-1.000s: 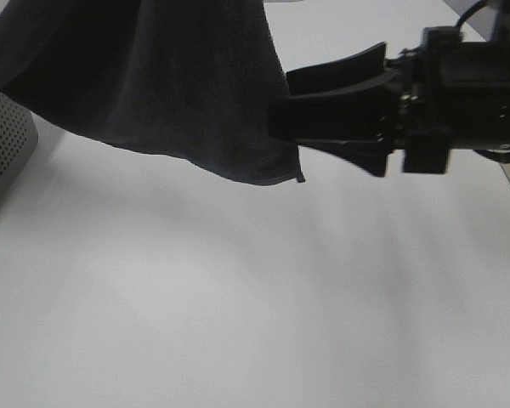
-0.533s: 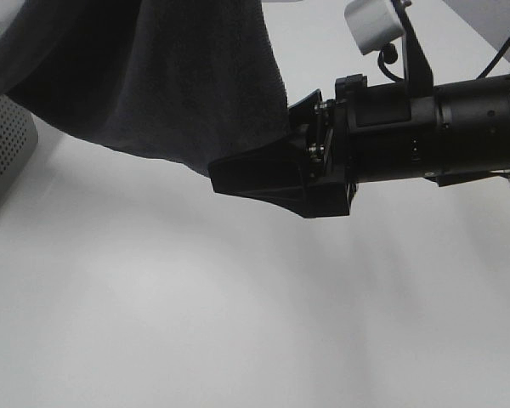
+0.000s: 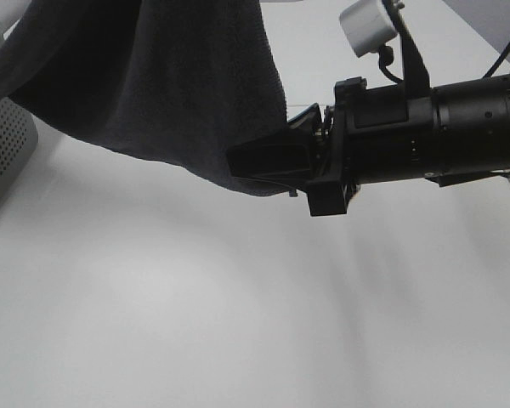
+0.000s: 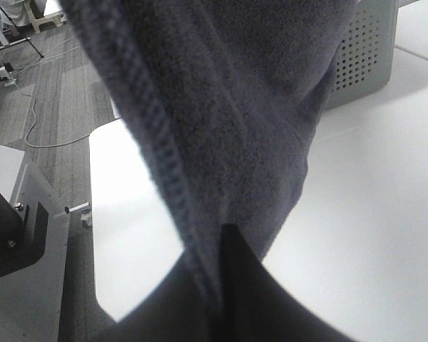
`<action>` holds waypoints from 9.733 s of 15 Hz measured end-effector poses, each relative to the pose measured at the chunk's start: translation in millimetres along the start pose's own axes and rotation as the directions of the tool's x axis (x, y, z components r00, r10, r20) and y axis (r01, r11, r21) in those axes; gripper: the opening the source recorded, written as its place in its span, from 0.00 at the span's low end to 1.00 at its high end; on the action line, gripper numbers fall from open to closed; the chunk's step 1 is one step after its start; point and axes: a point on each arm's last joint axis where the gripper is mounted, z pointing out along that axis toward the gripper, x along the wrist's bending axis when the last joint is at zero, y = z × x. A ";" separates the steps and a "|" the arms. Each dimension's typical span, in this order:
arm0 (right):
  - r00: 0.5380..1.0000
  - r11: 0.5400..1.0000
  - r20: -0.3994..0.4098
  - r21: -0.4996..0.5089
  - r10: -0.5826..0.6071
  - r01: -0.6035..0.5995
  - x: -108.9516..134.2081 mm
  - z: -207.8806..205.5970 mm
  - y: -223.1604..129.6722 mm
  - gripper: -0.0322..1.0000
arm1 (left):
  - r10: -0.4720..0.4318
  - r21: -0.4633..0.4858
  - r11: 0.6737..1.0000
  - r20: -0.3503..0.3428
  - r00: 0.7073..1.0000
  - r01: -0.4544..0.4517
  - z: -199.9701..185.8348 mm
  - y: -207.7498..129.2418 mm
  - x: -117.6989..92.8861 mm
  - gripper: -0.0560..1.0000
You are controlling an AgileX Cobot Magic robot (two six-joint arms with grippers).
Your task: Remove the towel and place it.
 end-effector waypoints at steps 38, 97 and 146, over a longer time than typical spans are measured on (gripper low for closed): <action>0.401 0.856 0.892 -0.031 -0.209 0.516 -121.9 -49.1 304.1 0.04 | -0.651 -0.583 0.748 -0.547 0.526 0.319 152.8 -195.5 98.8 0.05; 0.628 0.601 0.608 0.290 0.485 -0.745 64.4 -123.3 47.8 0.04 | -0.996 0.759 0.063 0.007 0.088 0.648 -45.7 -169.2 -141.6 0.05; 0.524 0.035 0.662 0.603 0.536 -0.797 26.6 -70.9 -83.0 0.71 | -0.983 0.979 0.162 0.172 -0.072 0.121 61.0 -103.2 -297.8 0.90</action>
